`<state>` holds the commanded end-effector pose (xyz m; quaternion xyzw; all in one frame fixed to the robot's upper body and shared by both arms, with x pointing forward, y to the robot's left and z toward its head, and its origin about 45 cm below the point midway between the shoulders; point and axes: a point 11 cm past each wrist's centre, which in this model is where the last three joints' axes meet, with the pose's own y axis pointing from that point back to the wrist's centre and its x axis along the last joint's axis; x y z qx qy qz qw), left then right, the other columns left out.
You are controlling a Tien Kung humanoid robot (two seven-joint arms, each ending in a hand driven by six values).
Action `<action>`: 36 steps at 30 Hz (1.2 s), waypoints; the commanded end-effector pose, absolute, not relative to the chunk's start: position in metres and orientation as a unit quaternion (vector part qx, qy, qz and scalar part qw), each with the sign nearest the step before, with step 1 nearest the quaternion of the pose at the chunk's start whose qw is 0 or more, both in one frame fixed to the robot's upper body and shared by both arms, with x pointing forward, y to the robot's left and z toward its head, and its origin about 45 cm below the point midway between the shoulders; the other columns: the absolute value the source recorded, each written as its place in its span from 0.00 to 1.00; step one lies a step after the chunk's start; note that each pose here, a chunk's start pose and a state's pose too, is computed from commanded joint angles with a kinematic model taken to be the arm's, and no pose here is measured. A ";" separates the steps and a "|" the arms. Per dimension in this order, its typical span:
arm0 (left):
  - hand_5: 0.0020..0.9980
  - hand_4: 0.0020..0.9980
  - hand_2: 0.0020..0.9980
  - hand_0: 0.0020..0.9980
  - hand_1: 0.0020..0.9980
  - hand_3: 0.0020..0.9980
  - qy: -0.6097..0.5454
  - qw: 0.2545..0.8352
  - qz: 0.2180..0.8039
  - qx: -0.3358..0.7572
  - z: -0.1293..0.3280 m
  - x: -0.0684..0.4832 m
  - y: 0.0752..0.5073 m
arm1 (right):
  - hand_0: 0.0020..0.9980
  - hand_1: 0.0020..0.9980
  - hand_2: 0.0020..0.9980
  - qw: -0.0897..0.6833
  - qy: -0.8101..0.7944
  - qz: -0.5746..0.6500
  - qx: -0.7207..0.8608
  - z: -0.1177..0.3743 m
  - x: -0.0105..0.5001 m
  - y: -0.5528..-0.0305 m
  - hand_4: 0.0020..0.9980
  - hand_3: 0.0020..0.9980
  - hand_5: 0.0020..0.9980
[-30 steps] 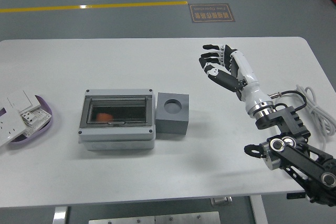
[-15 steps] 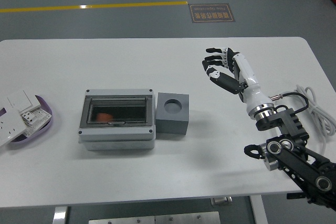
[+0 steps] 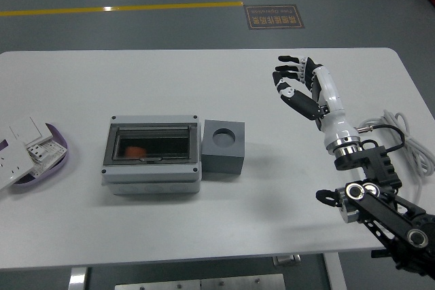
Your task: Pick up the cylinder from the cube,place it in the box,flap close box
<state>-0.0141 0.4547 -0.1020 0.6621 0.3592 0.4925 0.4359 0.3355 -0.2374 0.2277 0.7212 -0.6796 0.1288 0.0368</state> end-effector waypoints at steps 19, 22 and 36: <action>0.22 0.71 0.61 0.60 0.62 0.64 0.364 0.441 0.496 0.653 -0.104 -0.012 0.451 | 0.73 0.63 0.62 -0.010 -0.712 0.040 0.701 0.203 0.338 -0.253 0.64 0.66 0.24; 0.22 0.71 0.61 0.60 0.62 0.64 0.364 0.442 0.496 0.653 -0.104 -0.012 0.451 | 0.73 0.63 0.62 -0.010 -0.711 0.038 0.702 0.201 0.337 -0.252 0.64 0.66 0.24; 0.23 0.71 0.61 0.60 0.62 0.64 0.362 0.440 0.495 0.656 -0.102 -0.013 0.455 | 0.73 0.63 0.62 0.001 -0.712 0.023 0.702 0.189 0.330 -0.255 0.62 0.66 0.22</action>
